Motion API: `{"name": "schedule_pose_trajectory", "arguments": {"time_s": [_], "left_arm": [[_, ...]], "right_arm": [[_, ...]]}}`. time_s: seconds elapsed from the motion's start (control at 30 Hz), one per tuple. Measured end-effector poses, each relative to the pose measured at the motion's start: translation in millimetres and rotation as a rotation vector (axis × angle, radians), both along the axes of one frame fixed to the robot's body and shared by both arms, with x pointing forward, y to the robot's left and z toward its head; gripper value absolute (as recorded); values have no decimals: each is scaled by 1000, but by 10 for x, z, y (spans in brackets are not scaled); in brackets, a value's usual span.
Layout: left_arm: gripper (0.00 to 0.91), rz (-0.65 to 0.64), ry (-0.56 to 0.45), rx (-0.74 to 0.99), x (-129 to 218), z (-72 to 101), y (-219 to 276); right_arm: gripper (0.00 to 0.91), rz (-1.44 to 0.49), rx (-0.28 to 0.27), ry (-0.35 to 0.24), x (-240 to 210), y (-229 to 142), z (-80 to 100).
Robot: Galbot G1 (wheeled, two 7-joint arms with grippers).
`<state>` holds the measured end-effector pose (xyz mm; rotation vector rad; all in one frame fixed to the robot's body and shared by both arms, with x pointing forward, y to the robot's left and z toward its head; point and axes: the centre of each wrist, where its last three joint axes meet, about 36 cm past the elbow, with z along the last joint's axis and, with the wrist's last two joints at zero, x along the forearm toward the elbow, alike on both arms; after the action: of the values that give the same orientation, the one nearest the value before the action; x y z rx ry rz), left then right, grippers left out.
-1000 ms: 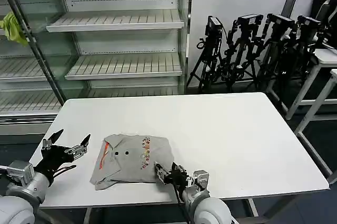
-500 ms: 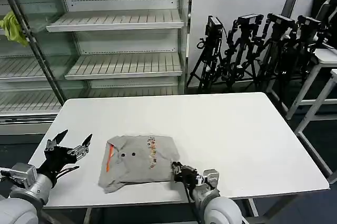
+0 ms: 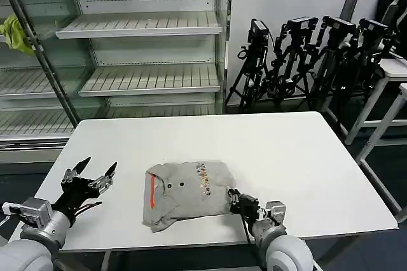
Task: Fold and organize the clothes.
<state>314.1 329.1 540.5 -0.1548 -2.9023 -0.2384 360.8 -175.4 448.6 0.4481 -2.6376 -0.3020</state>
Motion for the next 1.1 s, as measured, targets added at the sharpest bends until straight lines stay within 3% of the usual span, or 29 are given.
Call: {"name": "schedule_pose_trajectory", "arguments": {"time_s": [0.03, 0.07, 0.4, 0.47, 0.53, 0.7, 0.87, 1.1], "left_arm": [[756, -2, 0, -1, 1, -4, -7], [756, -3, 0, -2, 2, -8, -14], [766, -25, -2, -23, 0, -23, -91], [806, -30, -5, -29, 2, -20, -110], [907, -36, -9, -35, 2, -16, -130], [907, -47, -28, -55, 11, -8, -164], [907, -59, -64, -92, 47, 1, -164], [907, -98, -135, -163, 124, -2, -144]], "right_arm": [[141, -4, -5, -2, -3, -19, 5], [907, -7, -9, -4, -5, -33, 8], [907, -28, -80, -31, -47, -169, 62], [907, -32, -97, -36, -60, -193, 75], [907, -38, -118, -43, -73, -222, 95], [907, -52, -165, -74, -116, -295, 176], [907, -60, -223, -142, -175, -401, 306], [907, -96, -302, -302, -190, -611, 536]]}}
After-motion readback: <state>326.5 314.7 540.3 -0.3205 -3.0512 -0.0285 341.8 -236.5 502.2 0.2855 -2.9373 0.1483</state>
